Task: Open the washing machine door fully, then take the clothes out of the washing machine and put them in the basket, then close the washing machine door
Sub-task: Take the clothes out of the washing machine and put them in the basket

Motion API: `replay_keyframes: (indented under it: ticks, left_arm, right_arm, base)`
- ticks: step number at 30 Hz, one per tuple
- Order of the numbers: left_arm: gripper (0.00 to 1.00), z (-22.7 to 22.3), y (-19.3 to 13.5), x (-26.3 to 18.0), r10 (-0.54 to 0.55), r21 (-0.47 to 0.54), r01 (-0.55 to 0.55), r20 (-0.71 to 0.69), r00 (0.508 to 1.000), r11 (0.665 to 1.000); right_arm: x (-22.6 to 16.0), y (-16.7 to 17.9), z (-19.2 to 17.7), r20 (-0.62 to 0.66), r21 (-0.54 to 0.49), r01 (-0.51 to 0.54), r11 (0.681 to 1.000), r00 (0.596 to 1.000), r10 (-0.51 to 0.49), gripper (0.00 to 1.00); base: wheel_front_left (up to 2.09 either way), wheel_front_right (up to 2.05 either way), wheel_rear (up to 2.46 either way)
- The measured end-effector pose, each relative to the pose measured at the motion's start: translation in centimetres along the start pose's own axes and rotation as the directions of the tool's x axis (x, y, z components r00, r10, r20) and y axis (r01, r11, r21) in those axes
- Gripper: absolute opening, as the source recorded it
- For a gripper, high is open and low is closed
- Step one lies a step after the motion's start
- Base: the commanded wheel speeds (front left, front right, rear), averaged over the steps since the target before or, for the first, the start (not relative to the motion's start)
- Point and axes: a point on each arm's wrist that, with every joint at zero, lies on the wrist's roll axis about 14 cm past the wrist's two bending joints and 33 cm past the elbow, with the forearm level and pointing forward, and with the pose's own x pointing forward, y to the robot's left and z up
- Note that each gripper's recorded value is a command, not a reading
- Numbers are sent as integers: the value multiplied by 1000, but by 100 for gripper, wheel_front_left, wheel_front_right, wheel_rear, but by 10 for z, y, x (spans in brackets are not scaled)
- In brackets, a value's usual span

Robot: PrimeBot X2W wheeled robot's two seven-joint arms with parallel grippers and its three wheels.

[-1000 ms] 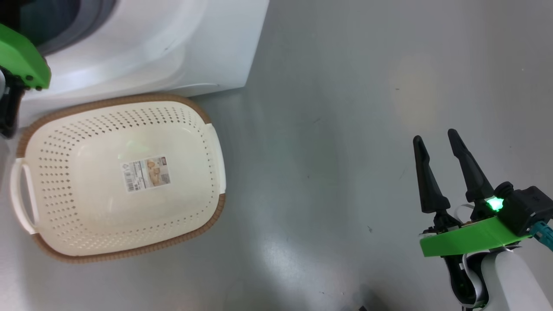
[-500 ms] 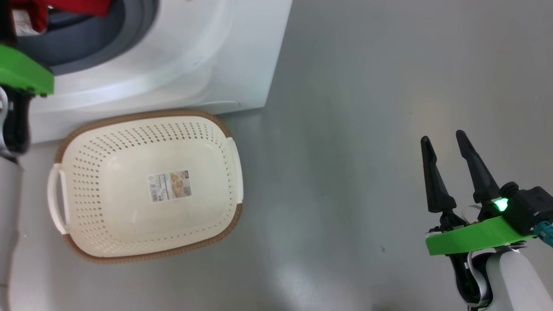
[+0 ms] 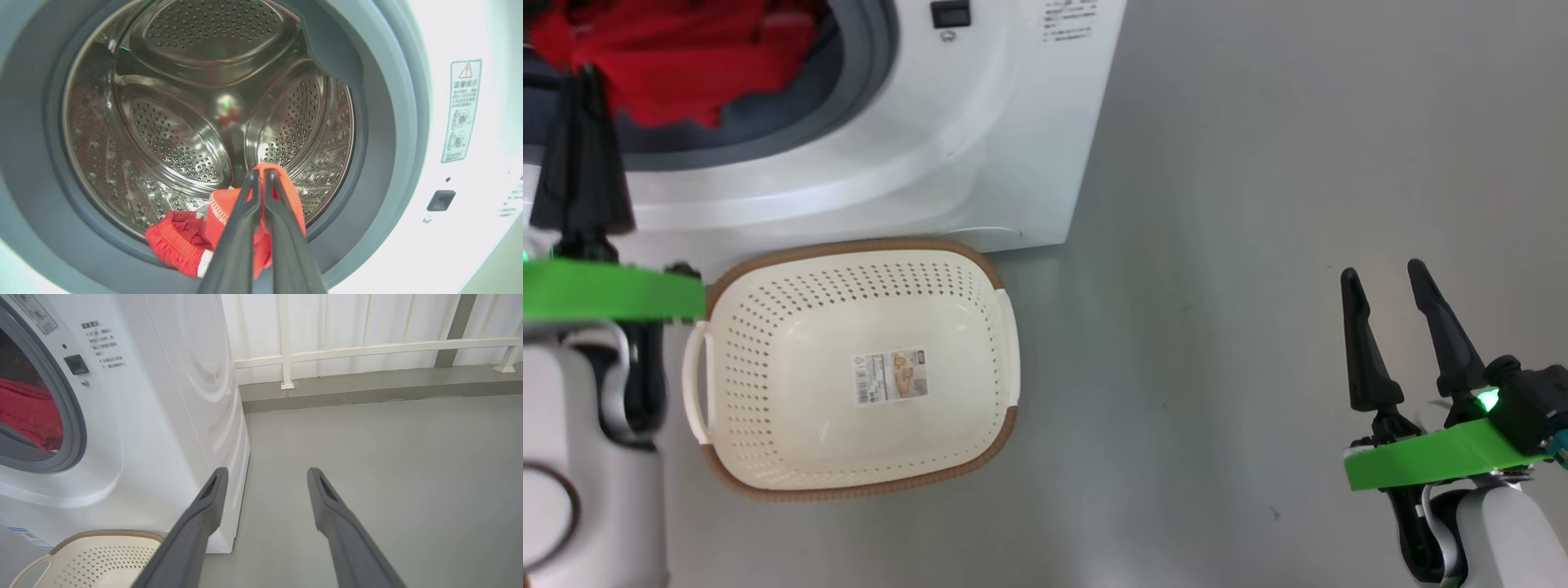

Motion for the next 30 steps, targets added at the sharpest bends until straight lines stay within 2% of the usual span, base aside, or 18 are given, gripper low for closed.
replay_keyframes:
  ticks: [15,25,30]
  left_arm:
    - [0,56,-7,-50,9,14,-11,173,985,1000]
    - [0,122,-8,-59,12,28,-25,387,922,999]
    - [0,123,-11,-59,5,28,-18,399,917,999]
  right_arm:
    - [3,4,0,4,-9,-12,1000,1000,12,100]
    - [7,6,-8,-15,-11,-19,1000,1000,19,100]
    - [8,5,-12,-24,-13,-15,1000,1000,15,100]
  base:
    - [0,0,0]
    - [0,0,0]
    - [0,0,0]
